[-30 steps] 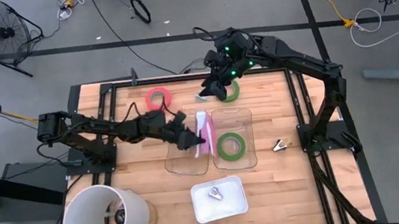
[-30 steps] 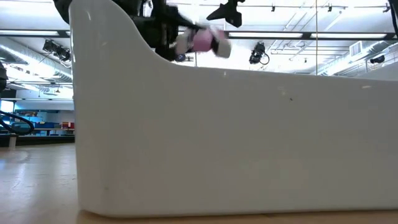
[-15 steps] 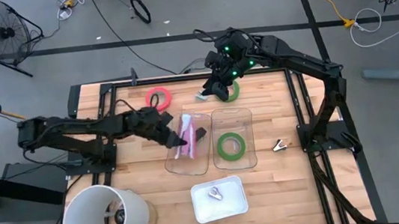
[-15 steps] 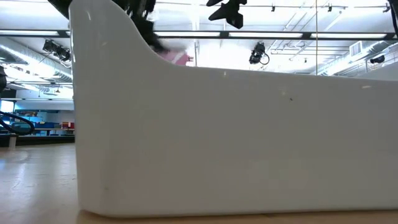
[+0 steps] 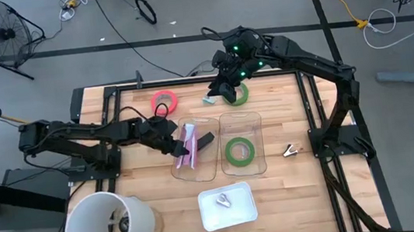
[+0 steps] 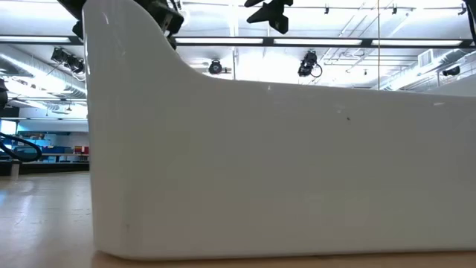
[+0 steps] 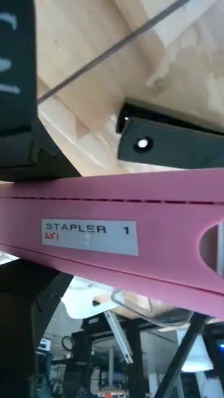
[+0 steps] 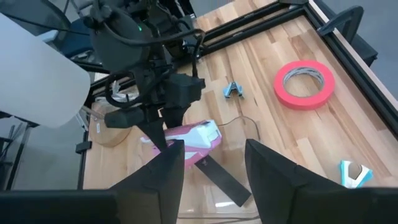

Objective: Pick and place Stapler, Stapler remover, tape
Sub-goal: Put the pink stapler into the left transparent bin

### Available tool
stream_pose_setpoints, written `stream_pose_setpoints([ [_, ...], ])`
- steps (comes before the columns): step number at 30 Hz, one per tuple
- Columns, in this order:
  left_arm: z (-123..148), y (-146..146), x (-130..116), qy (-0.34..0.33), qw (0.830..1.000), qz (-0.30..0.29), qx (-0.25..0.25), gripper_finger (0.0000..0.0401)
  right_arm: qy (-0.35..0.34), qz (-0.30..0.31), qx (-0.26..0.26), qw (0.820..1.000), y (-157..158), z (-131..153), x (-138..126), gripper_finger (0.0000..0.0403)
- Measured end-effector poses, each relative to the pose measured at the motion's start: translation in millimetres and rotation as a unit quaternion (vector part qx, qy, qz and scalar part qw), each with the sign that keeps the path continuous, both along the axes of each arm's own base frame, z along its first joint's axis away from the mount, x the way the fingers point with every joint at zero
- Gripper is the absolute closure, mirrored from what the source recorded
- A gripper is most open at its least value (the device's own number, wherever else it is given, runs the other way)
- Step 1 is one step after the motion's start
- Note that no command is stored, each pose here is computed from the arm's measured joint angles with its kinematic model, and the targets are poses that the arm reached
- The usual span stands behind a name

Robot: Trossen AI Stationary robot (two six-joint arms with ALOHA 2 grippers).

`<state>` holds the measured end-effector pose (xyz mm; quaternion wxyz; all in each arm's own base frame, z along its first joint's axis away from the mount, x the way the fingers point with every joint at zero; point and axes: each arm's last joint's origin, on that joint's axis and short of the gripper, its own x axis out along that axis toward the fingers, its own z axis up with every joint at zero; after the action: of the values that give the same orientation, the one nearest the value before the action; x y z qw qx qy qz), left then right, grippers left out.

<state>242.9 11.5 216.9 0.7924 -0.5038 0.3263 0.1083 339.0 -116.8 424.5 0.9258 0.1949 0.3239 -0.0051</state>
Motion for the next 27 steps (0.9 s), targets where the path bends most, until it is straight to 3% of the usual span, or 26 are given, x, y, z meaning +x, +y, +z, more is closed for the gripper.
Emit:
stream_pose_setpoints([
  [10,-11.8,-9.9,10.3,0.012,1.0,-0.02,-0.01,0.0249,-0.002,0.0,-0.001,1.0,-0.1,0.2,0.3,0.0237],
  [19,-26.3,-12.8,32.7,-0.022,0.999,-0.036,-0.029,0.0249,-0.009,-0.002,-0.011,1.0,-0.8,1.3,1.2,0.0237],
  [27,-41.8,-12.6,38.4,0.006,0.998,-0.031,-0.046,0.0242,-0.007,-0.007,-0.017,1.0,-1.9,1.1,1.0,0.0237],
])
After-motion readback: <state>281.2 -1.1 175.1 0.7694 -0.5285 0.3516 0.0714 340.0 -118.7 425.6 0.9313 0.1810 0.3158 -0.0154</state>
